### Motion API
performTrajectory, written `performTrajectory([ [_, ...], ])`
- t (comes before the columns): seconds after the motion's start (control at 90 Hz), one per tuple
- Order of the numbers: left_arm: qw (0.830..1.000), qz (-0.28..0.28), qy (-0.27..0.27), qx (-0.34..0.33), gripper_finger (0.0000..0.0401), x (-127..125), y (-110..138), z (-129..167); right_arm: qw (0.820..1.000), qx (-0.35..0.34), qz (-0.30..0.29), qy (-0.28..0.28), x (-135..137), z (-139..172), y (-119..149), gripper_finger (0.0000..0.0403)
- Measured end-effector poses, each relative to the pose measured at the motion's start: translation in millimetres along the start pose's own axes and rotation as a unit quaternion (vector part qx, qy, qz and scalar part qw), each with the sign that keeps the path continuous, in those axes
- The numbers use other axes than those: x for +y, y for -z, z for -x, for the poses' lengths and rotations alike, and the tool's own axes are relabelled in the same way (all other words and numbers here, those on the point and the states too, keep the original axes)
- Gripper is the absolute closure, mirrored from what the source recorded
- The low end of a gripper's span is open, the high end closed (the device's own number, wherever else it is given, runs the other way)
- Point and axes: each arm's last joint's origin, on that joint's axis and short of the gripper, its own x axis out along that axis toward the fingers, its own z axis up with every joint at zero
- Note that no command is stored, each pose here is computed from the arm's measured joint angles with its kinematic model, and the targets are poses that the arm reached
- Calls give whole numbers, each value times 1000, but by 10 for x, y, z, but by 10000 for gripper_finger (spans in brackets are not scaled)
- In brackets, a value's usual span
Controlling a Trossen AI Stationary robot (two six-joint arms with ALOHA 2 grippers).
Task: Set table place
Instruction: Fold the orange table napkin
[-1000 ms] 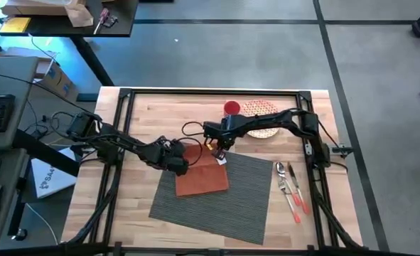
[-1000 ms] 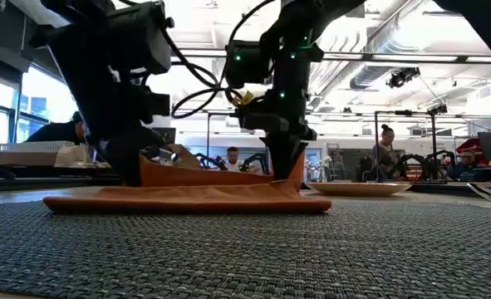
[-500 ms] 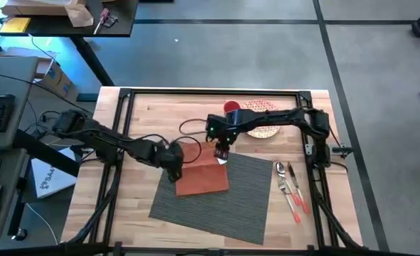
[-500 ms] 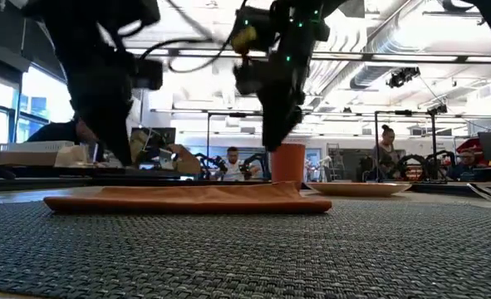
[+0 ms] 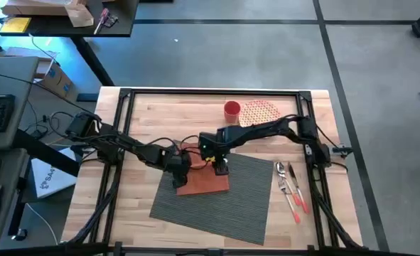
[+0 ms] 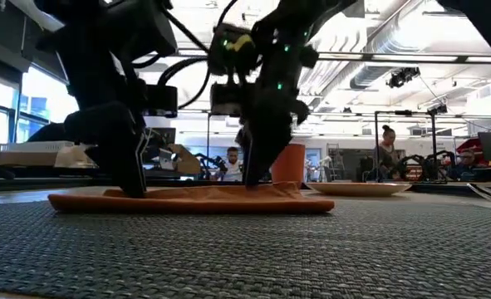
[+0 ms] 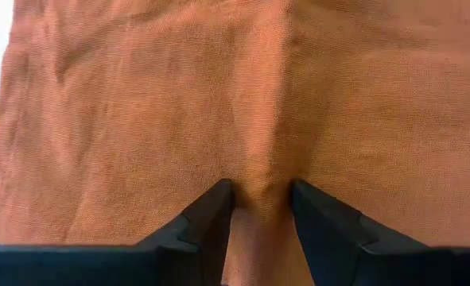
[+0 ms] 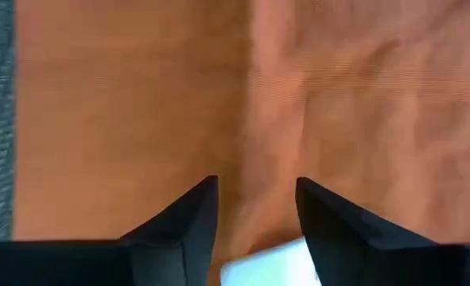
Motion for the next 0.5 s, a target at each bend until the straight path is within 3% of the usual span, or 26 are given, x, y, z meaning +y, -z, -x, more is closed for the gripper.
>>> performTrajectory([
  [0.122, 1000, 0, 9, 7, 314, -7, 0, -16, 1000, 9, 1, -1, 8, -81, 10, 313],
  [0.278, 999, -11, 38, 17, 388, -28, -44, 0, 1000, 13, -9, 0, 56, -85, 4, 390],
  [0.5, 998, -37, 26, 49, 400, -23, -226, 319, 1000, -1, -19, 7, 169, 380, 5, 402],
])
